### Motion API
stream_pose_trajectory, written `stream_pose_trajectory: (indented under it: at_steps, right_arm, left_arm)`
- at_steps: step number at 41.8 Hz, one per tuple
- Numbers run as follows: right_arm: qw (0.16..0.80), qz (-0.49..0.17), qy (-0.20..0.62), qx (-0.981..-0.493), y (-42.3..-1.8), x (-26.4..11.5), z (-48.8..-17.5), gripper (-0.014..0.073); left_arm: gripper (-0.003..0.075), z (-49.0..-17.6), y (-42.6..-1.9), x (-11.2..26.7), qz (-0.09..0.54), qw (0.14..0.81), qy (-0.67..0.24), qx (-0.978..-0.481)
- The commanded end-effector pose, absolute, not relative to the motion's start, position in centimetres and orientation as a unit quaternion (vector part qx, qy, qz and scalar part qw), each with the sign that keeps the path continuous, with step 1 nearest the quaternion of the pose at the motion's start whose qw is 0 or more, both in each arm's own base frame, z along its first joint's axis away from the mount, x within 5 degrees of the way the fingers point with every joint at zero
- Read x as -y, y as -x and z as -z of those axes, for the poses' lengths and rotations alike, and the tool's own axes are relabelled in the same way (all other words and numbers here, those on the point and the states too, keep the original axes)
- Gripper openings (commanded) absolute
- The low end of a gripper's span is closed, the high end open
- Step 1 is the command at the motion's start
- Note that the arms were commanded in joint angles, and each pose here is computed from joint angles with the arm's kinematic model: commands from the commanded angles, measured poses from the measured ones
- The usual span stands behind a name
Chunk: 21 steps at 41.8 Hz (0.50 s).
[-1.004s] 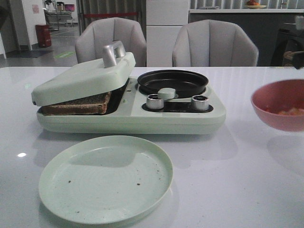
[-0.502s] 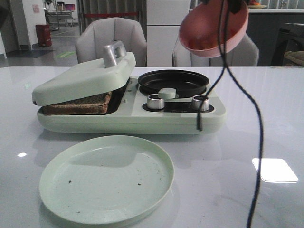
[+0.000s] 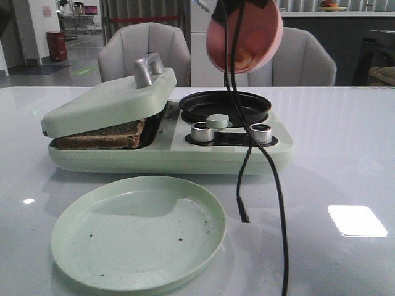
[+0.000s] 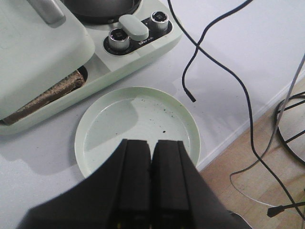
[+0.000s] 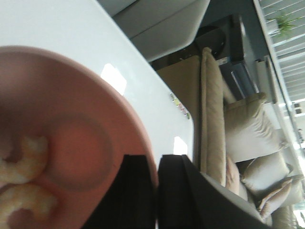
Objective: Make breakfast with bread and shrimp
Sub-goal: 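Lift the pink bowl and tip the shrimp into the black frying pan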
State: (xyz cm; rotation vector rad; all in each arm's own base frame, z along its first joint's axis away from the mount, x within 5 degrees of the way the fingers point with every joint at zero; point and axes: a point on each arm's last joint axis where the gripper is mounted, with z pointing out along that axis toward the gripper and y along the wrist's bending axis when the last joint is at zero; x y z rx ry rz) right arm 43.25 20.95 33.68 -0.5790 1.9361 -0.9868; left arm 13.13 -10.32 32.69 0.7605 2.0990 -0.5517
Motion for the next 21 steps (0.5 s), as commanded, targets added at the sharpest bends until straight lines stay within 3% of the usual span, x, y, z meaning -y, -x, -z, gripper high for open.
stream_pose_trajectory:
  at_steps: [1,12,21]
  right_arm:
    - [0.490,0.439,0.205,-0.724,-42.0,-20.0,-38.9,0.0050]
    - [0.492,0.479,0.203,-0.698,-41.8,-19.9,-39.5,0.0050]
    - [0.496,0.562,0.187,-0.635,-41.2,-19.7,-41.1,0.0050]
  left_arm:
    - [0.0101,-34.1,-13.4,10.5,0.235,0.447,-0.285,-0.815]
    - [0.0101,-34.1,-13.4,10.5,0.235,0.447,-0.285,-0.815]
    - [0.0101,-34.1,-13.4,10.5,0.235,0.447,-0.285,-0.815]
